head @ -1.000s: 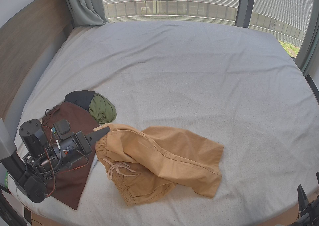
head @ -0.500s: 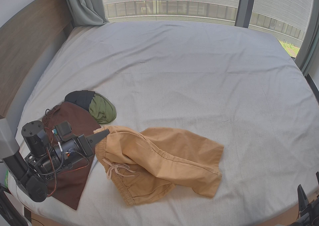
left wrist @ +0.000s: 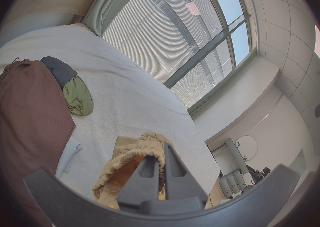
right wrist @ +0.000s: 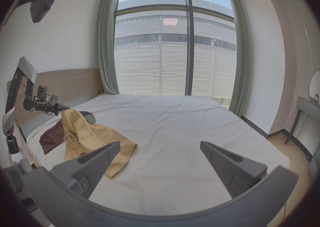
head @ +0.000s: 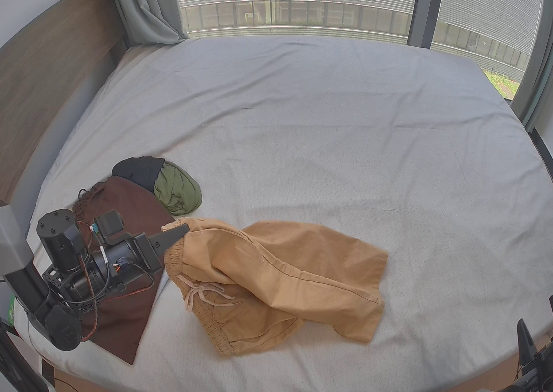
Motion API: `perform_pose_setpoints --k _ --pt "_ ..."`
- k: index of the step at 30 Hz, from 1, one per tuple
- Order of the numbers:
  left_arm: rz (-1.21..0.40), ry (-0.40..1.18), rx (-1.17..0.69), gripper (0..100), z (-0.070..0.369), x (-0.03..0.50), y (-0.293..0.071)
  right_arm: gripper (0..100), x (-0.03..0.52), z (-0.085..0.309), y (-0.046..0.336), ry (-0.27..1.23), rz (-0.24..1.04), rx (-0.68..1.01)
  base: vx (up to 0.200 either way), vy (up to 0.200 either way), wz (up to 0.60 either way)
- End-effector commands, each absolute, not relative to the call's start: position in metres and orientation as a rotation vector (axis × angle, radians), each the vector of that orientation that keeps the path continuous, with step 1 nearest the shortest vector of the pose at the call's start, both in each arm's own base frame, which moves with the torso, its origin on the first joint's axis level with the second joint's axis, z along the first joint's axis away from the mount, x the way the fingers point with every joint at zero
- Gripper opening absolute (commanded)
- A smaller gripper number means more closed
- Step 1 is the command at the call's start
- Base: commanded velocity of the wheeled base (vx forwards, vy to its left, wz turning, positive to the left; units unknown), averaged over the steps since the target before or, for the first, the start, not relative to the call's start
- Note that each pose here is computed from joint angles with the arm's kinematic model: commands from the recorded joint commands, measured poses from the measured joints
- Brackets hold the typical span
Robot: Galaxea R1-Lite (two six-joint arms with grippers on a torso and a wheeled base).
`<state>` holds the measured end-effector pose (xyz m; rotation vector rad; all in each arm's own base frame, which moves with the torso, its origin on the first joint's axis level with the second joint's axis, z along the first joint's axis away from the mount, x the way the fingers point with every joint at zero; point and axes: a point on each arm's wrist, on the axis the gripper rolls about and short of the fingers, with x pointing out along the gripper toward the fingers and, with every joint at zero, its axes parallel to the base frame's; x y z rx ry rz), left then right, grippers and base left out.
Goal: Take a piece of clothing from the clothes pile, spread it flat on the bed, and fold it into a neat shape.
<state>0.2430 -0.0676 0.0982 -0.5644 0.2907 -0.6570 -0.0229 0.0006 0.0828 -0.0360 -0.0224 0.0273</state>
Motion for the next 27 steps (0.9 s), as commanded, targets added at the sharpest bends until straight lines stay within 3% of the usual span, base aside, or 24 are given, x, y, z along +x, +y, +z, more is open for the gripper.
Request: perform_pose_setpoints --k 1,6,27 --pt "-0.656 0.286 -0.564 0 0.099 0.242 -0.067 100 -0.028 0.102 0.001 -0.158 0.021 -0.045 0.0 0.0 0.0" --pt "-0.668 0.268 -0.562 0 0.104 0.243 -0.067 100 -0.027 0.143 0.001 -0.188 0.016 -0.042 0.0 0.0 0.0" --pt "-0.698 0.256 -0.557 0 0.108 0.241 -0.064 100 0.028 0.167 0.003 0.111 0.133 0.01 0.0 0.0 0.0"
